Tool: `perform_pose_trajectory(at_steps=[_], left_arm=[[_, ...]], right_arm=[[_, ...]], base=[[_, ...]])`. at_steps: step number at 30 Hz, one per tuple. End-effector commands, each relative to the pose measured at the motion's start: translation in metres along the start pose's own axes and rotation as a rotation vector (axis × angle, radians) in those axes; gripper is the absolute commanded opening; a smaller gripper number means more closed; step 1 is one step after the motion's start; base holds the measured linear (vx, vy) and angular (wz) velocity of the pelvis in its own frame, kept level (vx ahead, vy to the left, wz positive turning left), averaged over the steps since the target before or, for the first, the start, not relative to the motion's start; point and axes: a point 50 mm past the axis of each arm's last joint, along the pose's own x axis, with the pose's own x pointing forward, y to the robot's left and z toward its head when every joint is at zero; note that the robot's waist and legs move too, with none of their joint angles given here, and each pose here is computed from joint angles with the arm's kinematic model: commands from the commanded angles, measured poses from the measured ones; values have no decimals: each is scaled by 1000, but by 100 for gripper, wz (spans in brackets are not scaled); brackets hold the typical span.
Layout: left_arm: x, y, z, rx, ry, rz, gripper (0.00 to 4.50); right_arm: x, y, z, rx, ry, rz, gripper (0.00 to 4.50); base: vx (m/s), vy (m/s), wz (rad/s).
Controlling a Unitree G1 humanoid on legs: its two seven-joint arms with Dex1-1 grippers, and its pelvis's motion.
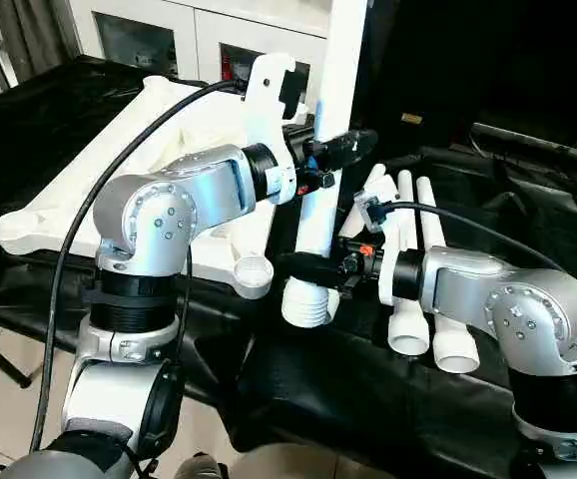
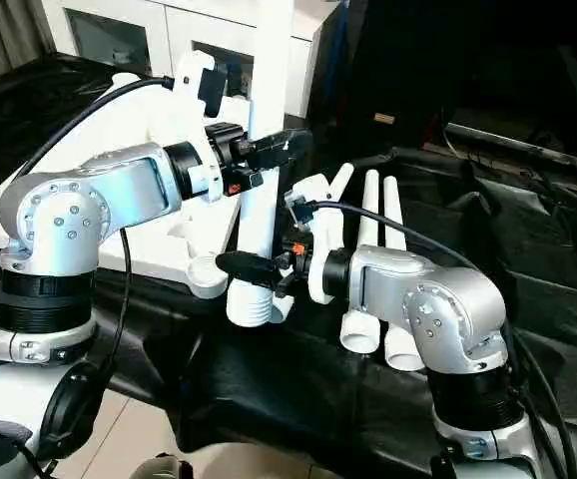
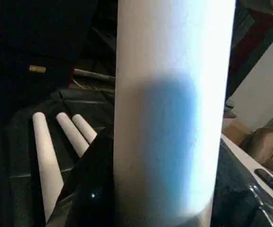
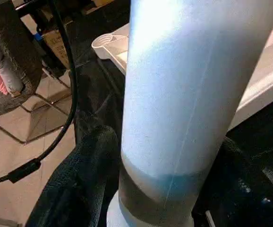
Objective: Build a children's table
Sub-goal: Insert table leg to table base
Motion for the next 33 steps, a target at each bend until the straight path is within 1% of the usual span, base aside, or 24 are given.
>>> perform_pose_trajectory(at_steps=[1, 2, 4, 6, 15, 19, 20, 21, 24, 25, 27, 33], left_arm=[[3, -10, 7, 29, -12, -38, 180], [3, -10, 8, 27, -15, -40, 180], [3, -10, 8, 27, -17, -41, 180], [3, -10, 9, 26, -20, -41, 180], [2, -9, 12, 22, -31, -40, 180], [3, -9, 12, 24, -32, -39, 180], [2, -9, 12, 30, -31, -40, 180], [2, -9, 12, 32, -30, -40, 180], [3, -10, 12, 32, -31, -45, 180], [3, -10, 12, 32, -31, -45, 180], [3, -10, 12, 35, -30, -47, 180], [3, -10, 12, 35, -29, -49, 180]], right_arm=[[-1, 0, 1, 7, 6, 13, 244], [-1, 0, 1, 9, 7, 14, 239], [-2, 0, 1, 10, 8, 16, 212], [-2, 0, 1, 12, 9, 18, 197], [-2, -1, 1, 20, 2, 17, 189], [-1, -1, 2, 5, -5, 10, 189], [-1, -1, 3, -9, -11, 13, 245], [-1, 0, 3, -12, -10, 14, 245], [0, 0, 1, -12, 2, 6, 277], [0, 0, 1, -12, 3, 5, 277], [0, -1, 1, -10, 5, -1, 297], [-1, -1, 1, -4, 2, 5, 301]], base=[[0, 0, 0], [0, 0, 0], [0, 0, 0], [0, 0, 0], [0, 0, 0], [0, 0, 0], [0, 0, 0], [0, 0, 0], [0, 0, 0], [0, 0, 0], [0, 0, 0], [0, 0, 0]])
